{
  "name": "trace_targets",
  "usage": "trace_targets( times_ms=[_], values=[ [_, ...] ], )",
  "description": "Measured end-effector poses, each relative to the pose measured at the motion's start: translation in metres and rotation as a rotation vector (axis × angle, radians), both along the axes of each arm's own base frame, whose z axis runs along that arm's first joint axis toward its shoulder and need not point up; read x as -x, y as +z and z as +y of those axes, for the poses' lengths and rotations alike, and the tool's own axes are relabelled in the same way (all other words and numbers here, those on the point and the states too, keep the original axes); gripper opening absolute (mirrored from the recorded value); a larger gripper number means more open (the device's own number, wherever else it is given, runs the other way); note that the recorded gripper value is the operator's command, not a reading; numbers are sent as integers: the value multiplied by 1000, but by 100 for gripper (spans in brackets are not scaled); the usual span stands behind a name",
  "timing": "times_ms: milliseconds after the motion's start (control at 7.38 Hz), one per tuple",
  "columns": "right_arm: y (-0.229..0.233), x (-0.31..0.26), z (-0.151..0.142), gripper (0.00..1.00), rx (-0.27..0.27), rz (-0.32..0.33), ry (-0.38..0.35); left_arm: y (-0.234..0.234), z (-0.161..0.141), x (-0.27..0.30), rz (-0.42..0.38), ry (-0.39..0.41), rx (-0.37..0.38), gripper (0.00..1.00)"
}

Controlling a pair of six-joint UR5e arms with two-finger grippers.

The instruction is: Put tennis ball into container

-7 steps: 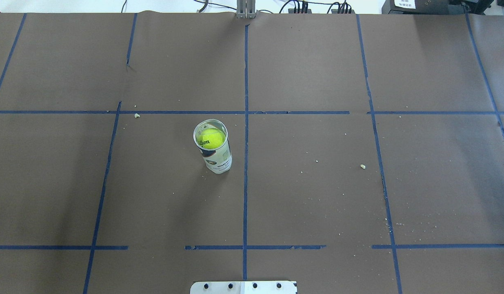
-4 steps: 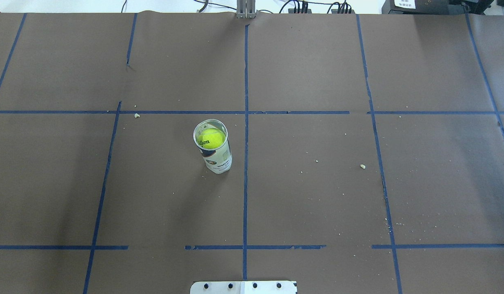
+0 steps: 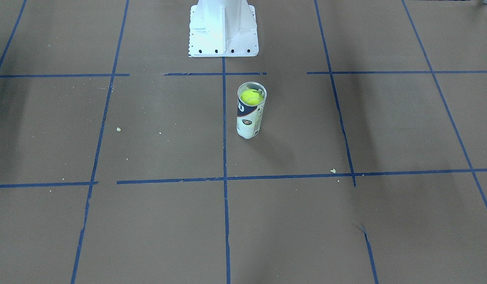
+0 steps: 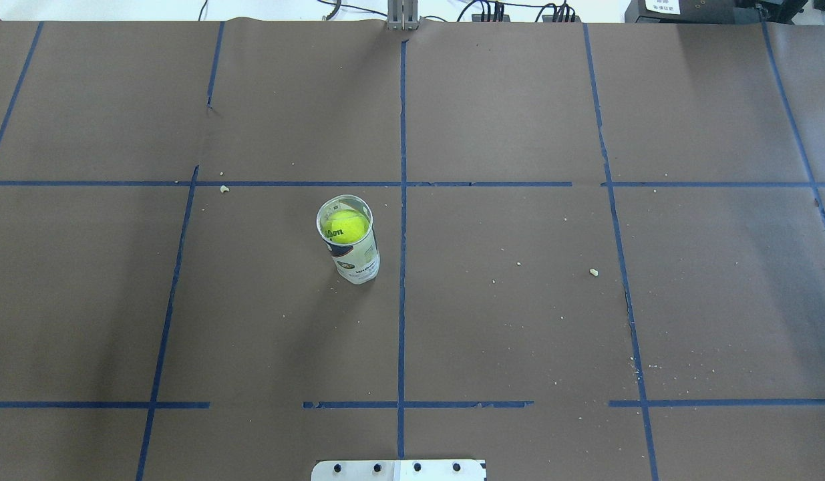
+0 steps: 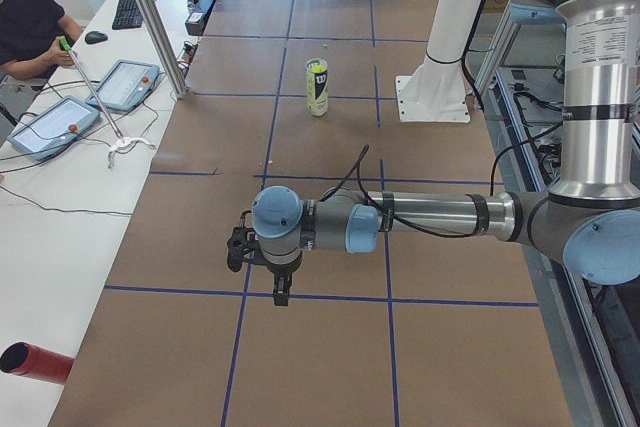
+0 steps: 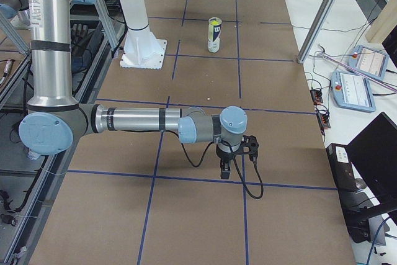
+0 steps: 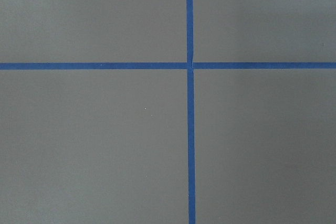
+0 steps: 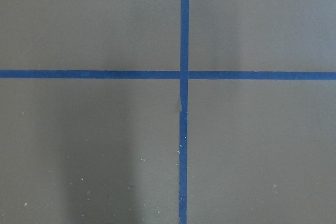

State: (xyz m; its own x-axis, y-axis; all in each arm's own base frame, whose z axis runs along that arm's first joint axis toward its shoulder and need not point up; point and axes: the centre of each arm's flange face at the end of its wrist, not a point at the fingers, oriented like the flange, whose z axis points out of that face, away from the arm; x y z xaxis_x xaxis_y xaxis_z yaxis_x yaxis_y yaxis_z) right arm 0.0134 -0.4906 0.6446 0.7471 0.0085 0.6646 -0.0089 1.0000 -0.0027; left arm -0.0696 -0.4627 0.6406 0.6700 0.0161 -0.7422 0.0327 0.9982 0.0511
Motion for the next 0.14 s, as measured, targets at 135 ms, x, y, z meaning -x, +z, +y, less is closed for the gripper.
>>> trace_targets(
  times_ms=[135],
  values=[
    [0,0,0,100,0,0,0,0,0,0,0,0,0,100]
  ],
)
